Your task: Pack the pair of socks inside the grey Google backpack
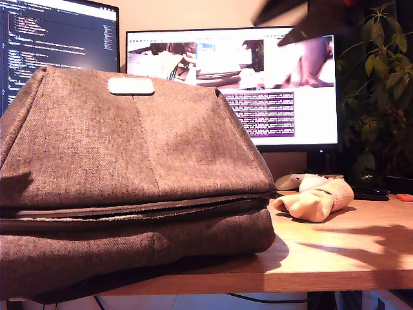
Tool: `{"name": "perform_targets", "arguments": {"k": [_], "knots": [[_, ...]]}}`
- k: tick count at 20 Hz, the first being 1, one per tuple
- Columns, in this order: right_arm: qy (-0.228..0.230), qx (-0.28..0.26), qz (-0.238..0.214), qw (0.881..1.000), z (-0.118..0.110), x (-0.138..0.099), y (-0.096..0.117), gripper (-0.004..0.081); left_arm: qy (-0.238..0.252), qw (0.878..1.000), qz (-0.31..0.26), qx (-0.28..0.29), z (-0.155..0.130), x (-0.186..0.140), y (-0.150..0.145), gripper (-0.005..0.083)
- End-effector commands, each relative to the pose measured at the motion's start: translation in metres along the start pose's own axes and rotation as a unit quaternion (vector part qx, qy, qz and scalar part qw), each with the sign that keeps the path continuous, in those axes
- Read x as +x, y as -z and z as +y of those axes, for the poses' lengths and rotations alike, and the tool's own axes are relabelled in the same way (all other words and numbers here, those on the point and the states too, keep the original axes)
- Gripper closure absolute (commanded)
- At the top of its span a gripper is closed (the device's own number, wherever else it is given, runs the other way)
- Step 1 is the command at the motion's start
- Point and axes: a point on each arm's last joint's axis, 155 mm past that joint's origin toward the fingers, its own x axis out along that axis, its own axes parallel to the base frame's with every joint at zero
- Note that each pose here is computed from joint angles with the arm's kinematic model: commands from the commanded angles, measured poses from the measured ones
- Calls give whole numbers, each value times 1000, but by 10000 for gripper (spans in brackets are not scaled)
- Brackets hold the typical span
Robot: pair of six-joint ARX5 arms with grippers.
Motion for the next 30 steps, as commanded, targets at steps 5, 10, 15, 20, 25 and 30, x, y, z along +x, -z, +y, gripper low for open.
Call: {"name": "perform_targets", "arguments": {"k": [5, 10, 15, 20, 25, 30], "knots": [[-64, -23, 46, 997, 23, 48, 13, 182, -3, 1000, 5, -2, 2, 2, 4, 797], [-53, -37, 81, 995, 12, 74, 38, 182, -3, 1000, 5, -2, 2, 2, 4, 797], [-63, -32, 98, 993, 15, 88, 52, 294, -3, 1000, 4, -2, 2, 2, 4, 797], [-71, -47, 74, 994, 25, 96, 38, 779, -34, 999, -4, -24, 12, -1, -3, 797], [-50, -45, 24, 997, 13, 85, -26, 782, -13, 1000, -5, 13, 1, -2, -8, 797], [-39, -61, -20, 997, 8, 64, -88, 782, 20, 998, 2, 66, -17, 1, -6, 797]]}}
